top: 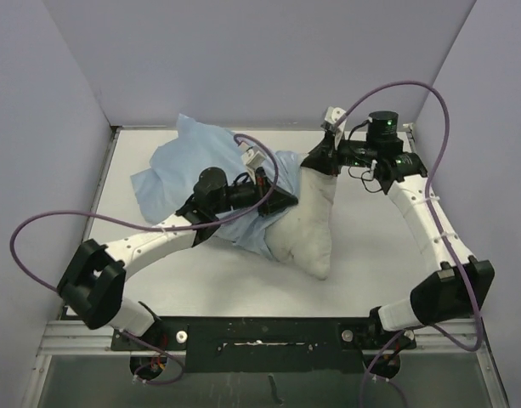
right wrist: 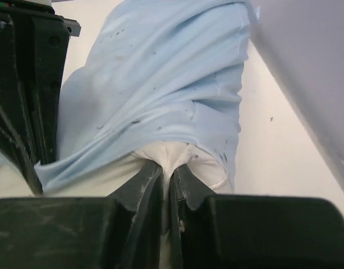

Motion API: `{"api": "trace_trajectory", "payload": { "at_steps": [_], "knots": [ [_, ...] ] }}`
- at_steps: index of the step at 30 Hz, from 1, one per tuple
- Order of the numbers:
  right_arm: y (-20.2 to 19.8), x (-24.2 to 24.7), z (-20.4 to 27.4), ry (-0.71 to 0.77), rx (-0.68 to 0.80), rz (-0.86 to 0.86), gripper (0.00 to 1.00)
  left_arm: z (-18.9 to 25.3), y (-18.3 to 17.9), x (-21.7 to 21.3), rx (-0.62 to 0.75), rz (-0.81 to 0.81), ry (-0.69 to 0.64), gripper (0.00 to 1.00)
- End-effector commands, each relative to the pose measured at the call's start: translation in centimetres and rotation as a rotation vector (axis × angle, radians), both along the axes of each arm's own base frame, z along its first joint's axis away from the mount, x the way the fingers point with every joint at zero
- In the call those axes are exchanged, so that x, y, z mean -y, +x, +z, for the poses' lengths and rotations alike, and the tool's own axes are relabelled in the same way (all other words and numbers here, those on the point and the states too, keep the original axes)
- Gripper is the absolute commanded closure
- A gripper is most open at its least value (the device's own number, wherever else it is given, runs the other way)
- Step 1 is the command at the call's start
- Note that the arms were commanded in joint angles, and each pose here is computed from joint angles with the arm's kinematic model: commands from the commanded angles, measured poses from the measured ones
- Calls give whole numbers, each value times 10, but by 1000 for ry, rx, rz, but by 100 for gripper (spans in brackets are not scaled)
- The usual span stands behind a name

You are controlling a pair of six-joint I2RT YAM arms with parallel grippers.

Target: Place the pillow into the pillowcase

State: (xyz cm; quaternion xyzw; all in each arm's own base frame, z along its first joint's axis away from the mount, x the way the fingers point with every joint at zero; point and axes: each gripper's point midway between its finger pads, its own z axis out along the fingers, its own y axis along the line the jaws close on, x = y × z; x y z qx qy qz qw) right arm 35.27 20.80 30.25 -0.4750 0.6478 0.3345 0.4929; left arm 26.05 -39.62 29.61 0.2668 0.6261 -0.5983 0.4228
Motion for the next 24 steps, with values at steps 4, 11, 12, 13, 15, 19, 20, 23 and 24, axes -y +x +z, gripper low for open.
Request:
{"api": "trace_trajectory", "payload": {
  "at_steps": [4,11,12,13,15,19,20,23,24],
  "knots": [
    [-20,5,-73,-143,211,76,100,-116,-40,-68,-73,166,268,75],
    [-76,9,-116,-183,314,255,99,-87,-43,-125,-24,368,382,31],
    [-83,8,-118,-170,333,284,99,-70,-41,-131,-10,403,380,29],
    [-89,7,-121,-158,347,308,99,-49,-37,-135,4,438,368,28],
    [-97,5,-124,-139,362,340,99,-11,-25,-138,31,499,358,27],
    [-100,2,-120,-112,360,351,100,0,6,-121,51,524,467,26],
    [-100,2,-119,-110,361,349,100,-6,16,-113,54,514,512,26],
    [-100,3,-121,-109,359,343,100,-42,49,-89,39,480,678,26],
    [-101,3,-122,-108,356,344,100,-51,58,-84,37,471,722,26]
  ]
}}
